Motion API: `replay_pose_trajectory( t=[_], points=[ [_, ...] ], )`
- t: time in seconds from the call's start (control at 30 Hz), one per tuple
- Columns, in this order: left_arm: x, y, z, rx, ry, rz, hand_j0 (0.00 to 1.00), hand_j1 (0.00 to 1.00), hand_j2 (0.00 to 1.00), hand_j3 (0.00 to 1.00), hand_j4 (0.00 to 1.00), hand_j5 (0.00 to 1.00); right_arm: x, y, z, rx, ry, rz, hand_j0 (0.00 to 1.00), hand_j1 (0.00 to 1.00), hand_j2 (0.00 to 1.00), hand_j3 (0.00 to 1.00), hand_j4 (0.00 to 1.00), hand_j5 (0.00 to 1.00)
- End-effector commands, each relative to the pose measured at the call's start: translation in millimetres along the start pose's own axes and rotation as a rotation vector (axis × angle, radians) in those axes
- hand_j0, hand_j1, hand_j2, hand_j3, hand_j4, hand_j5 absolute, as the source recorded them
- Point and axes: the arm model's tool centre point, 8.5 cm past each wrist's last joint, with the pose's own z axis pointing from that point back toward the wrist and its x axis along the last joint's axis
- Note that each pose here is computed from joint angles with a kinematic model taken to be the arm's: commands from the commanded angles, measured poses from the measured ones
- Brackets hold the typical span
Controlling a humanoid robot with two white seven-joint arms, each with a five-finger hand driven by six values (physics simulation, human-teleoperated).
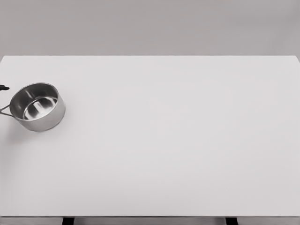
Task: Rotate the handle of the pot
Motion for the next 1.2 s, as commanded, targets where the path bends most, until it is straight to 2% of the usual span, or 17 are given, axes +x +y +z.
replay_pose_trajectory(
  t=[0.0,1.17],
  points=[
    [-4,-1.6,2,-0.002,0.013,0.011,1.00,1.00,1.00,1.00,1.00,1.00,0.1,0.0,0,0.000,-0.001,0.001,1.00,1.00,1.00,1.00,1.00,1.00],
    [-7,0.9,-9,0.046,0.025,0.052,1.00,1.00,1.00,1.00,1.00,1.00,0.0,0.0,0,0.000,0.000,0.000,1.00,1.00,1.00,1.00,1.00,1.00]
  ],
)
